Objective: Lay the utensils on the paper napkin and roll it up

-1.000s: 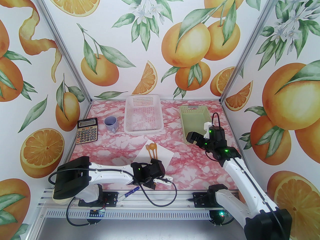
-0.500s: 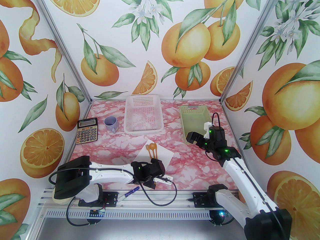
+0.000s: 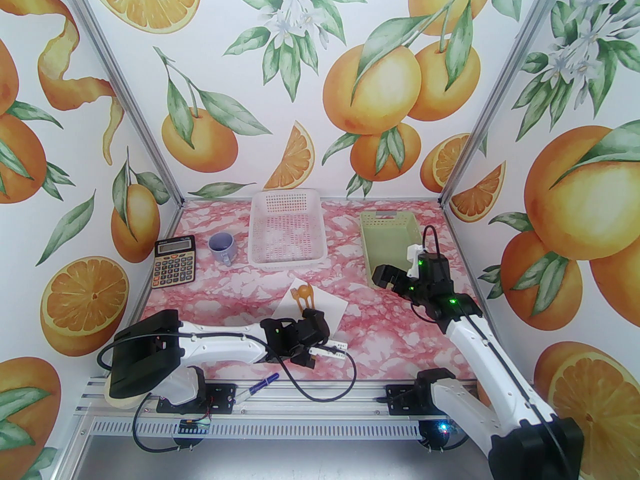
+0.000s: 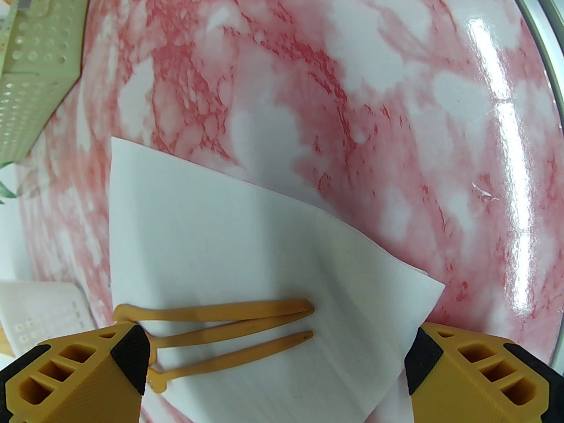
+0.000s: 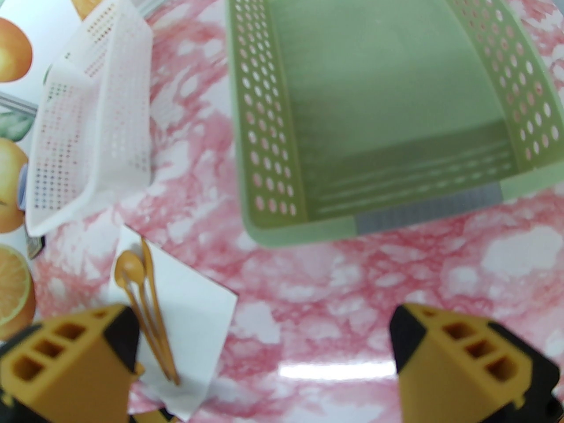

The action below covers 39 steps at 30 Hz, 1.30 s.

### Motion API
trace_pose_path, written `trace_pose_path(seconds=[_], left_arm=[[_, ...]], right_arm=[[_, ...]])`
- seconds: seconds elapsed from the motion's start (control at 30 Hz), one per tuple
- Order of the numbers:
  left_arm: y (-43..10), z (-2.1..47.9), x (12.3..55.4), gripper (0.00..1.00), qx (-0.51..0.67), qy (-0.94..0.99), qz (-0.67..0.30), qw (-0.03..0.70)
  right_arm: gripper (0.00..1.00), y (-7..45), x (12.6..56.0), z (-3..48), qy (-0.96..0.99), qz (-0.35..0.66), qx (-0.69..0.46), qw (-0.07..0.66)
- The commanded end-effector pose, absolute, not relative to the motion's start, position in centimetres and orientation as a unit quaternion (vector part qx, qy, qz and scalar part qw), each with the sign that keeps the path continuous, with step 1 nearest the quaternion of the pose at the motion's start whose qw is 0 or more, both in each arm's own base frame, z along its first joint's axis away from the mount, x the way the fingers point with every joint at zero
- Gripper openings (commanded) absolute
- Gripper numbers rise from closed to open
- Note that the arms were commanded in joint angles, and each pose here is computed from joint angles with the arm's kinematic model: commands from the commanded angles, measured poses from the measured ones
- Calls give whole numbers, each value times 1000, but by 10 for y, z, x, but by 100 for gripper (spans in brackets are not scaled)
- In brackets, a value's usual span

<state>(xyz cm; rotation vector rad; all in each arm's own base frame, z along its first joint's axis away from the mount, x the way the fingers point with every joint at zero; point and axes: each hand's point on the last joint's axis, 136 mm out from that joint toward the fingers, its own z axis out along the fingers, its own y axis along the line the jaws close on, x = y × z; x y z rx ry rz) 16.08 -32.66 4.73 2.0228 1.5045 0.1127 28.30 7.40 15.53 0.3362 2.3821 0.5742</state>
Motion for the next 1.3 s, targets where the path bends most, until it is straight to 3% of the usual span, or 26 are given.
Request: trace_pose_path(seconds=[0.0, 0.1, 0.43, 0.97, 1.27], left_arm=[[-329, 61, 165, 100, 751, 571, 31, 330], [-327, 62, 166, 100, 746, 576, 28, 333], [-326, 59, 175, 100, 729, 593, 28, 340], [-336, 61, 185, 100, 702, 617, -11, 355], [-343, 58, 185, 100, 693, 627, -27, 355]], right_arm=[[99, 82, 282, 168, 908, 239, 100, 328], [96, 90, 275, 168, 912, 254, 79, 314], [64, 112, 244, 155, 921, 303, 27, 245], [41, 135, 221, 129, 910, 373, 61, 168], [38, 156, 211, 108, 921, 365, 41, 126]])
